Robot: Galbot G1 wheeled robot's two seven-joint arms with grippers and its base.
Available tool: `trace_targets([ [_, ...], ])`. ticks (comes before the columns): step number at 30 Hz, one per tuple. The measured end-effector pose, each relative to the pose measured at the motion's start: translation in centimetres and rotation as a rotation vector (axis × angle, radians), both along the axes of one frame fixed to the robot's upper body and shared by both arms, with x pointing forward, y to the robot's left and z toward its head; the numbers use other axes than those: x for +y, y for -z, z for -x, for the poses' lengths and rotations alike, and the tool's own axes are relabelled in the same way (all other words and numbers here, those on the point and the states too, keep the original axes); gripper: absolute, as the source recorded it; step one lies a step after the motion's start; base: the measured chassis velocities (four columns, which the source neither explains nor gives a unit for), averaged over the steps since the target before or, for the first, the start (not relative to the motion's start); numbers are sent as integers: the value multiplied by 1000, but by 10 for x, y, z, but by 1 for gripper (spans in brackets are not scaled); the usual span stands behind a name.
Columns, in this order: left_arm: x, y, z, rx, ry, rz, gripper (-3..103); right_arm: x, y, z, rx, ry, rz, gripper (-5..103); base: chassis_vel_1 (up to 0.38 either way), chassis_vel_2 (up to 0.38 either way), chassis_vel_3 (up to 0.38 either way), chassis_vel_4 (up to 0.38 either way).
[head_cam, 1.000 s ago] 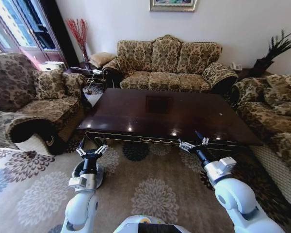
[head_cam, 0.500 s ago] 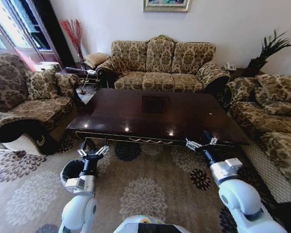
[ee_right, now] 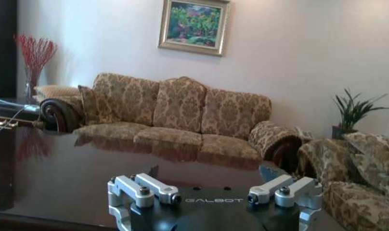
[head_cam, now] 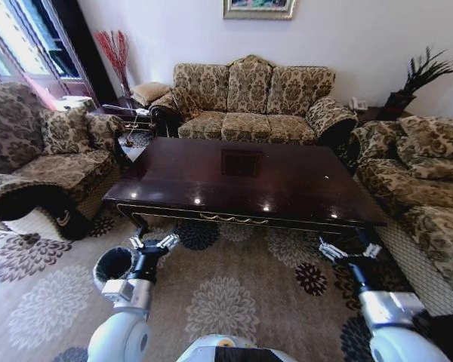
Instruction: Move to the front of the table and place the trash on the table into the trash bin.
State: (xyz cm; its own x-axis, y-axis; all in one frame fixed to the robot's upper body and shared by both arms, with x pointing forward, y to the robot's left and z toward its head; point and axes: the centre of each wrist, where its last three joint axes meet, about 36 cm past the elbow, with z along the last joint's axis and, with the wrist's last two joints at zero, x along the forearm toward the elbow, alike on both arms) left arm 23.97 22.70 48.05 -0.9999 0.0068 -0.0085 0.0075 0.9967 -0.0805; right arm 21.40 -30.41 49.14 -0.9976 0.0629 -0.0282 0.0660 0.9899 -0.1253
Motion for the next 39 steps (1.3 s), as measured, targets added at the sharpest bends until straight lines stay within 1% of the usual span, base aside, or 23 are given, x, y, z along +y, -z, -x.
trace_targets([
  [1, 0, 0, 0, 0, 0, 0, 100, 0, 0, 0, 0, 0, 0, 100, 0, 0, 0, 0],
  [3, 0, 0, -5, 2, 5, -18, 100, 6, -4, 2, -9, 1, -13, 100, 0, 0, 0, 0],
  [5, 0, -3, -8, 6, 14, -20, 100, 8, -7, -1, -21, 1, -19, 100, 0, 0, 0, 0],
  [10, -4, -7, -10, 14, 31, -25, 100, 11, -11, -4, -18, 19, -10, 100, 0, 0, 0, 0],
  [39, -4, -7, -10, 12, 31, -28, 100, 12, -11, -5, -15, 19, -8, 100, 0, 0, 0, 0],
])
